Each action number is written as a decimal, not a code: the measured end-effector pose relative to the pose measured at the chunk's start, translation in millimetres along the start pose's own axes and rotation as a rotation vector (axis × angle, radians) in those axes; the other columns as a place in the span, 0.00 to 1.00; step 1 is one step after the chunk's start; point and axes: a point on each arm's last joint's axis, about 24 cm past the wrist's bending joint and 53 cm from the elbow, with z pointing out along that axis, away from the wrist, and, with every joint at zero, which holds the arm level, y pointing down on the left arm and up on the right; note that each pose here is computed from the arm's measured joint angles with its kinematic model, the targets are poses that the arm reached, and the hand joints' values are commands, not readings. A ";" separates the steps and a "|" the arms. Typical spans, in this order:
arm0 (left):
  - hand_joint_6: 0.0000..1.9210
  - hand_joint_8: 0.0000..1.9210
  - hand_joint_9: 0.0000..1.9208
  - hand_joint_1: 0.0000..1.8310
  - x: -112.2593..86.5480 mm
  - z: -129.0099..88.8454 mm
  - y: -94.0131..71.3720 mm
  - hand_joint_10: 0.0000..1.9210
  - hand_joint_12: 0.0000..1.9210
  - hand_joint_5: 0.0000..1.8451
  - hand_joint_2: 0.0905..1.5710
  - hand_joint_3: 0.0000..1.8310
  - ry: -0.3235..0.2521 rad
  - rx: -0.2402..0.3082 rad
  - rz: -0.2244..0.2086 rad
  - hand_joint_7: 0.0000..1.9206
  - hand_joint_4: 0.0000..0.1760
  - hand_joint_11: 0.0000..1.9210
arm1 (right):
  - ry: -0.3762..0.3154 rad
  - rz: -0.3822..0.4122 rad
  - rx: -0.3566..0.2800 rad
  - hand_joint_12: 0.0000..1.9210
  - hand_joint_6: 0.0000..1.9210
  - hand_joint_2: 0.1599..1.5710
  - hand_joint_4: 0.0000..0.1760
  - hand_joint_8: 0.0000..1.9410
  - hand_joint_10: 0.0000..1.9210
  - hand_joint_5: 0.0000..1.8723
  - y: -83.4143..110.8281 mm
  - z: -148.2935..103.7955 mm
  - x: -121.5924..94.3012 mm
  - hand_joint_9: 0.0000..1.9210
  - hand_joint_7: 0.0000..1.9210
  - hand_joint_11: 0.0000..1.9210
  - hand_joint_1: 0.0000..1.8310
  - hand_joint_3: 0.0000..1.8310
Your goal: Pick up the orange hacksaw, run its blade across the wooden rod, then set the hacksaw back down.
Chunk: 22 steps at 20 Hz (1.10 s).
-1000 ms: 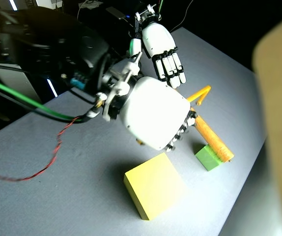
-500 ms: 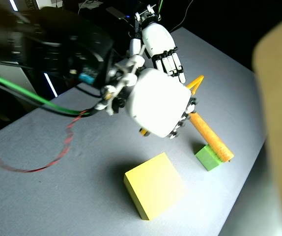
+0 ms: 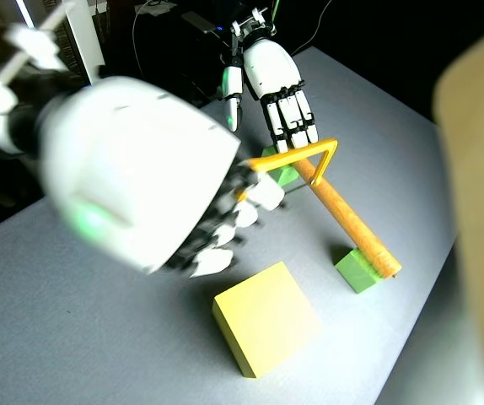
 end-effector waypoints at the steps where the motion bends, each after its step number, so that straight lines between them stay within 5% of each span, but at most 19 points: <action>1: 0.00 0.00 0.05 0.00 0.1 -0.1 -0.2 0.00 0.08 0.10 0.84 0.00 0.000 0.000 -0.001 0.08 0.00 0.00 | 0.010 0.008 0.032 0.41 0.46 0.63 0.00 0.32 0.23 0.54 -13.6 -1.6 3.2 0.63 0.63 0.58 0.70 0.00; 2: 0.00 0.00 0.05 0.00 0.1 -0.1 -0.2 0.00 0.08 0.10 0.84 0.00 0.000 0.000 -0.002 0.08 0.00 0.00 | 0.015 0.009 0.047 0.41 0.46 0.63 0.00 0.32 0.23 0.54 -20.5 -2.6 5.0 0.63 0.63 0.58 0.70 0.00; 3: 0.00 0.00 0.05 0.00 0.0 0.0 -0.3 0.00 0.06 0.10 0.84 0.00 0.000 0.001 -0.006 0.08 0.00 0.00 | 0.026 0.022 0.064 0.41 0.48 0.64 0.00 0.34 0.07 0.54 -29.8 -4.0 7.8 0.68 0.62 0.57 0.68 0.00; 8: 0.00 0.00 0.05 0.00 -5.4 0.5 -1.4 0.00 0.04 0.10 0.84 0.00 -0.003 -0.001 -0.012 0.09 0.00 0.01 | 0.046 0.007 0.103 0.41 0.47 0.64 0.00 0.33 0.02 0.54 -51.6 -6.7 15.0 0.71 0.63 0.57 0.68 0.00; 9: 0.00 0.00 0.06 0.00 -7.7 0.1 -1.1 0.00 0.08 0.10 0.85 0.00 0.002 -0.004 -0.010 0.09 0.00 0.00 | 0.053 -0.009 0.103 0.41 0.46 0.62 0.00 0.31 0.33 0.53 -54.4 -7.1 17.3 0.63 0.61 0.57 0.75 0.01; 10: 0.00 0.00 0.05 0.00 -9.4 0.8 -1.1 0.00 0.07 0.10 0.84 0.00 0.005 -0.007 -0.010 0.08 0.00 0.00 | 0.060 -0.011 0.113 0.41 0.48 0.65 0.00 0.34 0.22 0.53 -59.5 -7.7 19.8 0.62 0.61 0.56 0.69 0.00; 11: 0.00 0.00 0.05 0.00 -12.1 0.3 -1.6 0.00 0.07 0.10 0.84 0.00 0.002 -0.007 -0.009 0.08 0.00 0.00 | 0.069 -0.014 0.126 0.41 0.48 0.65 0.00 0.34 0.22 0.53 -65.7 -8.7 23.2 0.62 0.61 0.56 0.69 0.00; 12: 0.00 0.00 0.05 0.00 -15.3 -0.4 -2.7 0.00 0.06 0.10 0.84 0.00 0.001 -0.008 -0.008 0.09 0.00 0.00 | 0.090 0.001 0.159 0.41 0.48 0.64 0.00 0.34 0.39 0.52 -79.5 -11.1 30.2 0.60 0.59 0.56 0.75 0.00; 13: 0.00 0.00 0.06 0.00 -17.4 1.0 -2.8 0.00 0.06 0.11 0.84 0.00 0.001 -0.011 -0.016 0.09 0.00 0.00 | 0.104 0.009 0.191 0.41 0.48 0.64 0.00 0.34 0.23 0.54 -92.0 -13.6 35.3 0.62 0.62 0.56 0.69 0.00; 14: 0.00 0.00 0.05 0.00 -19.9 1.7 -4.3 0.00 0.04 0.10 0.84 0.00 0.003 -0.009 -0.016 0.08 0.00 0.00 | 0.114 0.018 0.214 0.41 0.46 0.63 0.00 0.32 0.38 0.54 -100.5 -15.5 39.3 0.61 0.61 0.56 0.75 0.00; 16: 0.00 0.00 0.05 0.00 -25.7 2.5 -9.1 0.00 0.03 0.10 0.83 0.00 -0.002 -0.002 -0.019 0.09 0.00 0.00 | 0.132 0.011 0.241 0.42 0.48 0.65 0.00 0.36 0.07 0.54 -112.3 -17.5 48.1 0.67 0.61 0.55 0.68 0.00; 17: 0.00 0.00 0.05 0.00 -27.6 3.2 -10.6 0.00 0.03 0.10 0.83 0.00 -0.005 0.001 -0.021 0.09 0.00 0.00 | 0.139 0.009 0.248 0.42 0.48 0.65 0.00 0.36 0.07 0.54 -115.1 -17.9 51.8 0.67 0.61 0.55 0.68 0.00; 18: 0.00 0.00 0.05 0.00 -30.2 3.4 -12.9 0.00 0.02 0.10 0.83 0.00 -0.009 0.004 -0.023 0.08 0.00 0.01 | 0.152 0.009 0.254 0.42 0.48 0.63 0.00 0.35 0.44 0.51 -117.6 -18.4 57.3 0.59 0.58 0.55 0.76 0.00; 21: 0.00 0.00 0.05 0.00 -34.2 5.4 -22.1 0.00 0.02 0.10 0.83 0.00 -0.015 0.022 -0.037 0.08 0.00 0.01 | 0.174 -0.005 0.273 0.43 0.48 0.64 0.00 0.35 0.46 0.52 -127.2 -21.8 64.7 0.59 0.58 0.55 0.76 0.00; 22: 0.00 0.00 0.05 0.00 -35.7 6.4 -27.5 0.00 0.00 0.10 0.83 0.00 -0.015 0.037 -0.034 0.09 0.00 0.00 | 0.174 -0.007 0.286 0.43 0.48 0.65 0.00 0.36 0.25 0.53 -132.8 -23.3 65.1 0.61 0.60 0.55 0.70 0.00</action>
